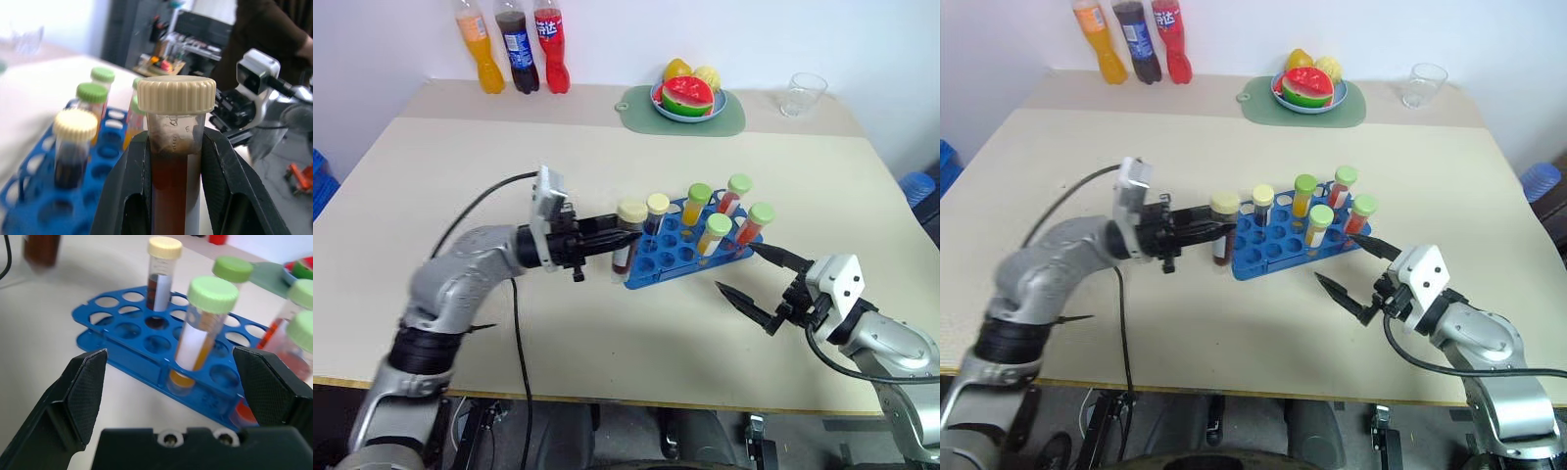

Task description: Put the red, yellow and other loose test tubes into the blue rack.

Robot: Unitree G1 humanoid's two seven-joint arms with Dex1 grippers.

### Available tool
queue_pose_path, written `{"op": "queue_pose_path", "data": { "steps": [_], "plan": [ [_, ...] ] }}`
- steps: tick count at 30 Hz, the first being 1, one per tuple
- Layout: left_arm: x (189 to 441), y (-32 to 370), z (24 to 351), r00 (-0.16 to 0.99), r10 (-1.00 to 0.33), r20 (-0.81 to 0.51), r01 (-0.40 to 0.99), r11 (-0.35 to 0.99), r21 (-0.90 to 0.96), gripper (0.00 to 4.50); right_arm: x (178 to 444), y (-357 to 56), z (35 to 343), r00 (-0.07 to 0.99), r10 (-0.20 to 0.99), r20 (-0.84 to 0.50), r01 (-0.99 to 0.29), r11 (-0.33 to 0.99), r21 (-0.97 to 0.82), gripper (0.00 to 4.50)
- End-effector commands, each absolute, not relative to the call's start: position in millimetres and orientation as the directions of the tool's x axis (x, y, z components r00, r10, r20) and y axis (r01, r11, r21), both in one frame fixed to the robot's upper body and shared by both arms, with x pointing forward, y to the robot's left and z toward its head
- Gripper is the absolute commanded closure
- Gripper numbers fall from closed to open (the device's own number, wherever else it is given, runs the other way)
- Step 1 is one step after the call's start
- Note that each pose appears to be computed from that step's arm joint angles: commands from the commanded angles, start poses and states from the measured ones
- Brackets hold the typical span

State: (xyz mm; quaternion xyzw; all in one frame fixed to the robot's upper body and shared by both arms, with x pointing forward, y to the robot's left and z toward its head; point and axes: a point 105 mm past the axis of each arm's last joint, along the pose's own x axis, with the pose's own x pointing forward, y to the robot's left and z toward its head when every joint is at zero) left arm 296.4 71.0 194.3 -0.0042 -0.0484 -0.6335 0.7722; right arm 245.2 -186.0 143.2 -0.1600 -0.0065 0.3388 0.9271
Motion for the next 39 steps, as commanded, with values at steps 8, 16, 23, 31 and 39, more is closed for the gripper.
{"op": "queue_pose_path", "data": {
  "steps": [8, 16, 23, 31, 39],
  "plan": [
    [324.3, 28.3, 196.3, 0.166, -0.956, 0.242, 0.942, 0.226, 0.248, 3.70, 212.7, -202.1, 149.0, 0.859, 0.507, -0.070, -0.499, 0.797, -0.341, 0.00],
    [330.5, 12.2, 186.8, 0.138, -0.960, 0.243, 0.960, 0.189, 0.204, 3.70, 190.9, -203.4, 141.8, 0.875, 0.472, -0.106, -0.480, 0.819, -0.313, 0.00],
    [326.7, 7.6, 177.5, 0.099, -0.974, 0.205, 0.970, 0.140, 0.197, 3.70, 183.7, -200.2, 140.9, 0.874, 0.472, -0.113, -0.483, 0.822, -0.303, 0.00],
    [323.4, 5.2, 159.6, 0.068, -0.989, 0.132, 0.981, 0.090, 0.170, 3.70, 184.1, -195.4, 138.8, 0.867, 0.486, -0.110, -0.495, 0.815, -0.301, 0.00],
    [322.2, 3.7, 146.7, 0.051, -0.994, 0.101, 0.990, 0.064, 0.125, 3.70, 189.7, -194.8, 136.8, 0.864, 0.494, -0.096, -0.498, 0.810, -0.308, 0.00]
  ]
}}
